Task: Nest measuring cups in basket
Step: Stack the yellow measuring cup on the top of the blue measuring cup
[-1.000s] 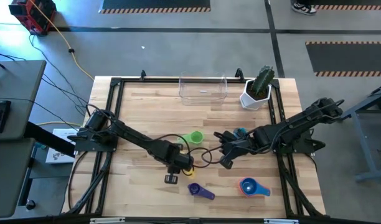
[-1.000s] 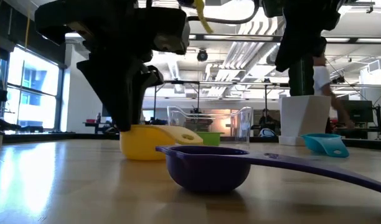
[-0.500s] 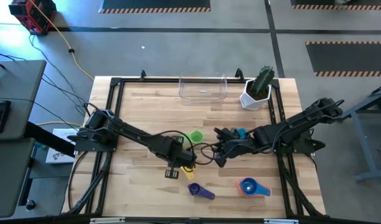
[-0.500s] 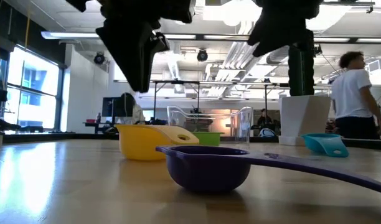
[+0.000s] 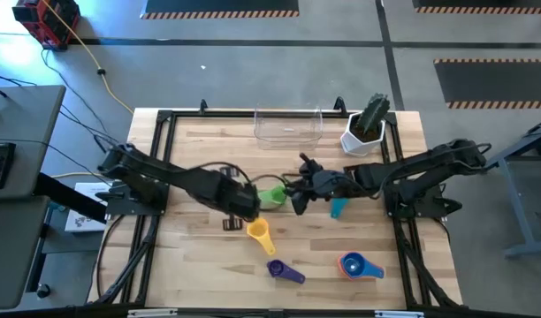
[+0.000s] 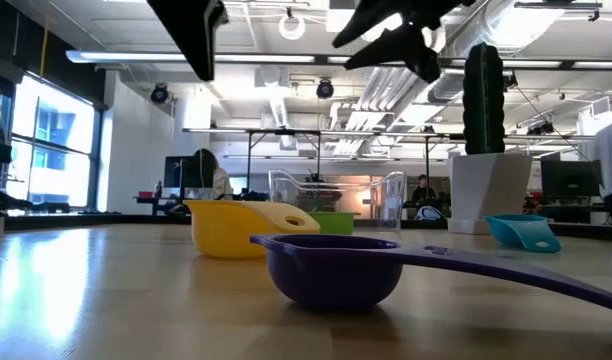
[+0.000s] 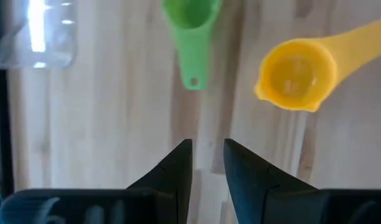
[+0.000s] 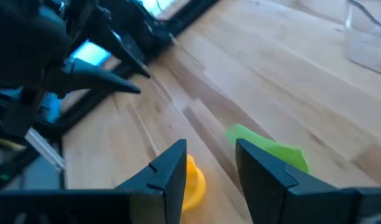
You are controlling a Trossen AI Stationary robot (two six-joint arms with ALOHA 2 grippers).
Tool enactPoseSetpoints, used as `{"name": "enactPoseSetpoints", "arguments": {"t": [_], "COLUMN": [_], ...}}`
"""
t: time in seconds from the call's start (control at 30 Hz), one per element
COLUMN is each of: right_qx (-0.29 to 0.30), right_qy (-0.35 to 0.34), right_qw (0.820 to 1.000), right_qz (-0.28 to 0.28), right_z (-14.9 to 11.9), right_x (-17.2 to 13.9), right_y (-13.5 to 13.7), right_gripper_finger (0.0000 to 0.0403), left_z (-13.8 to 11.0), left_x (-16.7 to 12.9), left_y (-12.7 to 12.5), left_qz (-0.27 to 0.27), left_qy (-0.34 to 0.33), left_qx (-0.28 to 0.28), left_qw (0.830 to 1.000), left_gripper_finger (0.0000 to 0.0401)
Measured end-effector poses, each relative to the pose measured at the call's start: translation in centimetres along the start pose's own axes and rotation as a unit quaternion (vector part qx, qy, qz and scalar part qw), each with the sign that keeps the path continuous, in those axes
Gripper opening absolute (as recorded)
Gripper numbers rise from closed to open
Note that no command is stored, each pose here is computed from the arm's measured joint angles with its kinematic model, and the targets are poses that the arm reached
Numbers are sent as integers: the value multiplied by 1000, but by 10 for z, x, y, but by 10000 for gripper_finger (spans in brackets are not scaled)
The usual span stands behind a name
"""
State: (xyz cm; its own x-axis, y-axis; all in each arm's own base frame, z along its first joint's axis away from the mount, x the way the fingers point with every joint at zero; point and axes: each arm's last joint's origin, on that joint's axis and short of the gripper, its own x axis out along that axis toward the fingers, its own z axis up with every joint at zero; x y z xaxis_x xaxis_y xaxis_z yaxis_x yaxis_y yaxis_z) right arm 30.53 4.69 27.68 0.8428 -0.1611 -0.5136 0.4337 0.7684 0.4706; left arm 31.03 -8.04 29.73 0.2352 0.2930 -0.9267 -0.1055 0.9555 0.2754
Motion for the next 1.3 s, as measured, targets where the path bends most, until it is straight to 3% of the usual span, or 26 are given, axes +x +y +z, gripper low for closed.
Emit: {"name": "enactPoseSetpoints", "arguments": {"t": [0.33,0.63,0.9,1.17,1.3], "right_qx": [-14,-48,-48,-35,-34], "right_qy": [-71,-72,70,147,165], "right_qw": [994,994,996,987,983], "right_qz": [77,73,-30,-51,-69], "right_z": [27,58,39,2,-11], "right_x": [-2,1,48,96,109], "right_y": [10,41,44,44,40], "right_gripper_finger": [130,130,130,130,130], "left_z": [-47,-78,-91,-93,-97], "left_x": [-55,-91,-104,-105,-89], "left_y": [42,69,79,80,74], "left_qz": [80,80,67,62,67], "left_qy": [-9,-70,-95,-98,-68], "left_qx": [-89,-170,-201,-213,-212], "left_qw": [993,980,973,970,973], "left_gripper_finger": [83,83,83,83,83]}}
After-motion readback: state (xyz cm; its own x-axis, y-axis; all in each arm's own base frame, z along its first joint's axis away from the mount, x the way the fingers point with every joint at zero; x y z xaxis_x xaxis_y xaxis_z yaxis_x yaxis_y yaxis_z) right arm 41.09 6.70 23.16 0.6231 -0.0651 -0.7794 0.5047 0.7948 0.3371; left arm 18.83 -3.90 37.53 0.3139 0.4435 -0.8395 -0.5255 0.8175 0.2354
